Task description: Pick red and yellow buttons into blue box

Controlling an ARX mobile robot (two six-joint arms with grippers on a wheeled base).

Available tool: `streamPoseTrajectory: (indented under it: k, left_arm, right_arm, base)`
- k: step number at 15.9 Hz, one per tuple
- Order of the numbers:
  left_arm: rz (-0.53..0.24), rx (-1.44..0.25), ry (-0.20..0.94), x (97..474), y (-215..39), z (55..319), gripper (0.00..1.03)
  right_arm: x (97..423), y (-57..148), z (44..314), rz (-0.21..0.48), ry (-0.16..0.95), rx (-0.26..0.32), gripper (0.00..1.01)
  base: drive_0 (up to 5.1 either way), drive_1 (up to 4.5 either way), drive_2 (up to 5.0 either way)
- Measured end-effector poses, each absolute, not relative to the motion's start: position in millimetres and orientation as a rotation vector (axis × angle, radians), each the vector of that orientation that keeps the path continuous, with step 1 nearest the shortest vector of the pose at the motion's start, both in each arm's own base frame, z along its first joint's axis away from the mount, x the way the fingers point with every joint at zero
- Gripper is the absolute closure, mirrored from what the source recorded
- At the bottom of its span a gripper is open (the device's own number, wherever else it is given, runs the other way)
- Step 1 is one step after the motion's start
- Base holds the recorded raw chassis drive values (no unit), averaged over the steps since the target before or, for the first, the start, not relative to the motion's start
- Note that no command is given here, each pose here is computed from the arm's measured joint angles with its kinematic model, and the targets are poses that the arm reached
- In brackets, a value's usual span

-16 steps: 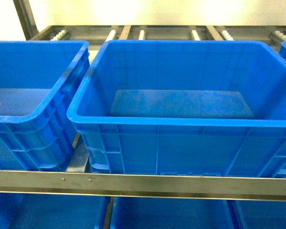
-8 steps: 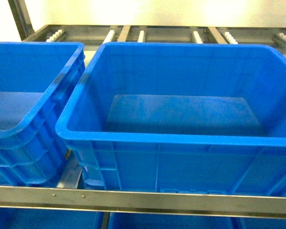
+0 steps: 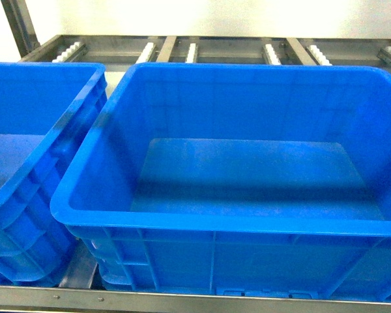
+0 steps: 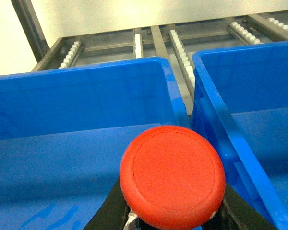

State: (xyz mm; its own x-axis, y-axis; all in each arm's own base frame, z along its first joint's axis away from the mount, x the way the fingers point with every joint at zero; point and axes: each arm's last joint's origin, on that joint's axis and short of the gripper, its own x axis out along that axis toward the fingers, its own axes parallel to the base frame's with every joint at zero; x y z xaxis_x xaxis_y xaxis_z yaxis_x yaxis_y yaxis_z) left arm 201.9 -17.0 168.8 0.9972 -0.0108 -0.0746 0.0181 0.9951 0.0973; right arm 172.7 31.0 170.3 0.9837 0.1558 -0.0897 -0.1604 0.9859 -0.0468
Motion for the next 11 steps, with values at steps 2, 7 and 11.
streamPoseTrajectory:
  k: [2, 7, 11]
  left_arm:
    - [-0.014, 0.098, 0.074, 202, -17, 169, 0.78]
    - [-0.014, 0.098, 0.074, 202, -17, 169, 0.78]
    - [-0.015, 0.099, 0.074, 202, -17, 169, 0.78]
  right_arm:
    - [207, 37, 198, 0.182, 0.014, -0.047, 0.73]
    - [273, 65, 194, 0.281, 0.121, -0.103, 0.73]
    - [337, 91, 181, 0.347, 0.219, -0.153, 0.73]
  base:
    - [0.0, 0.0, 0.0]
    - [0.0, 0.0, 0.0]
    - [0.0, 0.0, 0.0]
